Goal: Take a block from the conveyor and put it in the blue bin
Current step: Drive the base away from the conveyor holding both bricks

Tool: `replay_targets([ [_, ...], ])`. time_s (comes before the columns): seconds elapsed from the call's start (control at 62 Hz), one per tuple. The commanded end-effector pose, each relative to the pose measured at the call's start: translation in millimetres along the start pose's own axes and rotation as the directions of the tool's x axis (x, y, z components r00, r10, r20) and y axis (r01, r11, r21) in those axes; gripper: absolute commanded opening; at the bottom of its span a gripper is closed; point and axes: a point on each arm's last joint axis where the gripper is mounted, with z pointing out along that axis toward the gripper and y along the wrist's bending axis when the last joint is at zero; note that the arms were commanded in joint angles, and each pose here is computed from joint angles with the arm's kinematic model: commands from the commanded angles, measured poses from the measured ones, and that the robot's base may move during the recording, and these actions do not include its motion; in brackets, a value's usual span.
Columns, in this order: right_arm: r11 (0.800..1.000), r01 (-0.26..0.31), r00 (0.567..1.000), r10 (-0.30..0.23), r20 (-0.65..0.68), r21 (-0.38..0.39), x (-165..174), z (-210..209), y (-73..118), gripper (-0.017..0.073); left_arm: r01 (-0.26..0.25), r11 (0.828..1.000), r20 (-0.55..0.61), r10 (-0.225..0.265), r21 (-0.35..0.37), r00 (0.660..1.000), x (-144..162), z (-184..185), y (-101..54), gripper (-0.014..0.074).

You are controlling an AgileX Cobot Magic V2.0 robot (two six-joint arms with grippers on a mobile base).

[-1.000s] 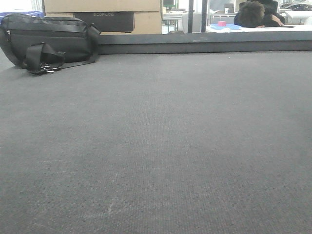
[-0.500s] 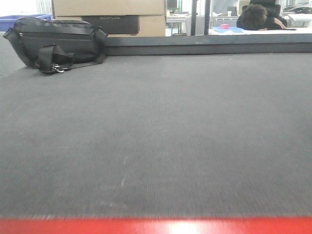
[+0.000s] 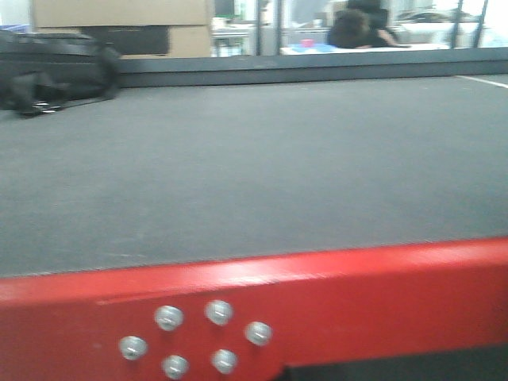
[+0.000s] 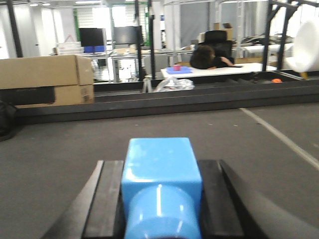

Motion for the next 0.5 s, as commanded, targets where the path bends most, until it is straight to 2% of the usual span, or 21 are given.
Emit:
replay_targets([
  [0.0, 1.0, 0.005, 1.0, -0.005, 0.029, 0.0, -4.8, -2.0, 0.3, -0.0162, 0.0, 1.0, 0.025, 0.0, 0.004, 1.0, -2.3, -1.2, -0.2, -0.0111],
  [0.484, 1.0, 0.005, 1.0, -0.005, 0.029, 0.0, -4.8, -2.0, 0.3, -0.0162, 0.0, 1.0, 0.025, 0.0, 0.004, 1.0, -2.3, -1.2, -0.2, -0.0111],
])
